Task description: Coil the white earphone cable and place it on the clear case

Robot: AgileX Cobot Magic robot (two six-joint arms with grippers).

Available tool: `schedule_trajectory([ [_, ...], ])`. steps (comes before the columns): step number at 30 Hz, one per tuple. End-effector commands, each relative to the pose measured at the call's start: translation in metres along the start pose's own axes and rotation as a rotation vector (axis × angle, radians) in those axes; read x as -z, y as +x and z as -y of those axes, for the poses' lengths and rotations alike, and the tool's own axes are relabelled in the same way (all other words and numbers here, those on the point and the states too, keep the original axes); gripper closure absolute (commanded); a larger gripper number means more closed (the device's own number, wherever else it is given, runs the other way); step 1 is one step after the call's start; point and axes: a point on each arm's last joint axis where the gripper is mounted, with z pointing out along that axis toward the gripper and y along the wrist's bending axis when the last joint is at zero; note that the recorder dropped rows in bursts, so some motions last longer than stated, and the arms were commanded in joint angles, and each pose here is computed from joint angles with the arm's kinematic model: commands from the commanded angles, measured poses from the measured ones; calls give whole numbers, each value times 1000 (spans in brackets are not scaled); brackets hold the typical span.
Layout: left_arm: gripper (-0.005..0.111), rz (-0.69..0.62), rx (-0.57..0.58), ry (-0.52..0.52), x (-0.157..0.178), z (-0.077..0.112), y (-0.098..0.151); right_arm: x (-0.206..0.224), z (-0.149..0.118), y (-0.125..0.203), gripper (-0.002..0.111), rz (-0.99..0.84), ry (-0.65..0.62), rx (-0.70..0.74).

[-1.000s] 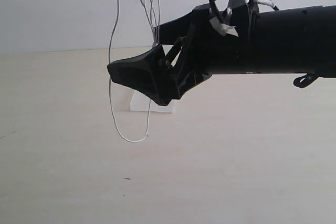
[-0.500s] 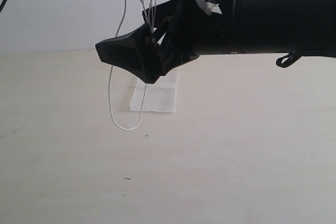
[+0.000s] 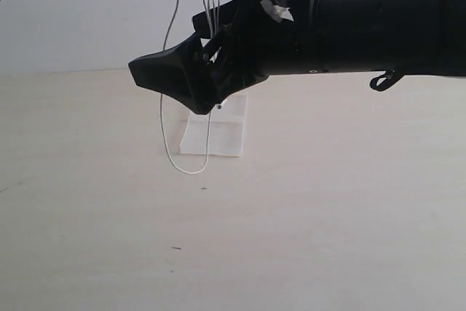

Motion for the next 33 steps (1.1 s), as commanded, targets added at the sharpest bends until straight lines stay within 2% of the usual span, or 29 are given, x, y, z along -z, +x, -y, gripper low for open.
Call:
schedule_trajectory([
  [1,107,2,-14,-14,0,0,-2,0,3,-1,3,0,20,10],
  [6,107,0,-15,-40,0,-2,-2,0,4,-1,5,-3,28,10],
  [14,107,-1,-15,-48,0,-3,-2,0,4,-1,35,-2,26,10],
  [33,107,19,30,-6,-1,1,-3,-1,5,-4,36,3,32,-5],
])
